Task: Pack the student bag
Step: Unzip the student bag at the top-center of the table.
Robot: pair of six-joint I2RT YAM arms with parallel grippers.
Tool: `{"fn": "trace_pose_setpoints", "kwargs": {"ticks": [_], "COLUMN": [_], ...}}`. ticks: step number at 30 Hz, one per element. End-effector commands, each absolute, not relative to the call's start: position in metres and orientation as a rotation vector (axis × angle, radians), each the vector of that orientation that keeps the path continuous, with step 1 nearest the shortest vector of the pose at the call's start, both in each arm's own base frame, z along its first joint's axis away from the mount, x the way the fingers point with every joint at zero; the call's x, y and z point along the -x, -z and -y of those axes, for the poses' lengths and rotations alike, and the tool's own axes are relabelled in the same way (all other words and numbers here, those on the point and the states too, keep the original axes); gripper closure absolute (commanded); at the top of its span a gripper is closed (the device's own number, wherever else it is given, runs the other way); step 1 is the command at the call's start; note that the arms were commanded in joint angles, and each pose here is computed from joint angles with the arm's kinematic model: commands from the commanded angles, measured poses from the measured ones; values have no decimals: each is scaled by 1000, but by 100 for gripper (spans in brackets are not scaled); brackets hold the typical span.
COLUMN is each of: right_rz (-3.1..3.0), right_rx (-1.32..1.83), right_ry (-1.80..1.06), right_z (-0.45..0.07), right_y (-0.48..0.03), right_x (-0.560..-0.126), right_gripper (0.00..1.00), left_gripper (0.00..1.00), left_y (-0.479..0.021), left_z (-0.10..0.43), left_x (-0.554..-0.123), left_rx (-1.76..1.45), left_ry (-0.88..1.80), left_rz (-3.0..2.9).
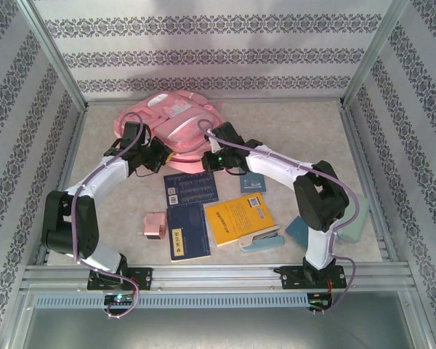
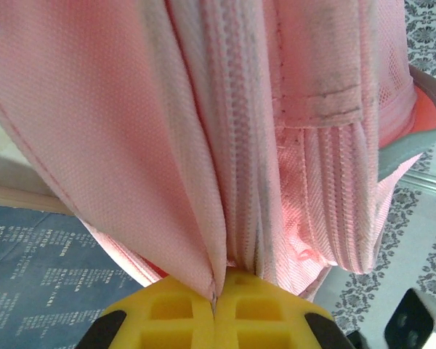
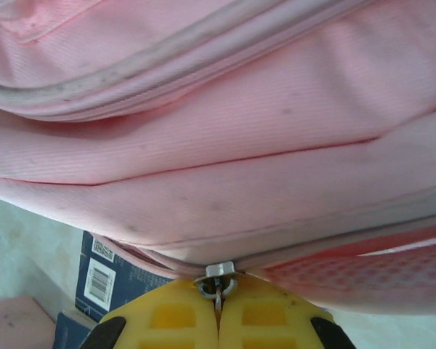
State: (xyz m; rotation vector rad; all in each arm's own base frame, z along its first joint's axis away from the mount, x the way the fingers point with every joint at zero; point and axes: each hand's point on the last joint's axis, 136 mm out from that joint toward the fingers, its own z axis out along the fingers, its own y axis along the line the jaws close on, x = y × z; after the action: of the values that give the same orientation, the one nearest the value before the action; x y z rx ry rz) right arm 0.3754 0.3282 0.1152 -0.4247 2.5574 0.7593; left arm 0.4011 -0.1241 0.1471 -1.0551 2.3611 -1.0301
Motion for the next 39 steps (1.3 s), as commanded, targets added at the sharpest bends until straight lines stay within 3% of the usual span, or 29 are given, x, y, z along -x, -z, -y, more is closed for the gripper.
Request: {"fn": "trace_pose_setpoints", "kwargs": {"ticks": [1, 14, 28, 30, 34, 39], "right_rz": [-2637, -2730, -2520, -2490, -2452, -2450], "right_rx": [464, 226, -19, -15, 5, 41], "right_ry": [-688, -573, -668, -708, -772, -863], "right_z": [-301, -237, -219, -228, -258, -296], "right_y": [-116, -96, -135, -142, -152, -153], "right_x": [-376, -449, -396, -386, -372, -373], "right_gripper": [100, 100, 100, 100, 100, 100], "left_gripper": [100, 100, 88, 81, 54, 42], "left_y": [-180, -206, -217, -214, -205, -188], "left_z": [101, 104, 173, 174, 168, 174], "left_x": [-417, -422, -458, -465, -461, -426], "left_rx": [948, 767, 445, 454, 502, 647], "left_ry": [951, 990, 996, 985, 930, 992], "left_rz": [-2280, -2329, -2464, -2480, -2510, -2529]}}
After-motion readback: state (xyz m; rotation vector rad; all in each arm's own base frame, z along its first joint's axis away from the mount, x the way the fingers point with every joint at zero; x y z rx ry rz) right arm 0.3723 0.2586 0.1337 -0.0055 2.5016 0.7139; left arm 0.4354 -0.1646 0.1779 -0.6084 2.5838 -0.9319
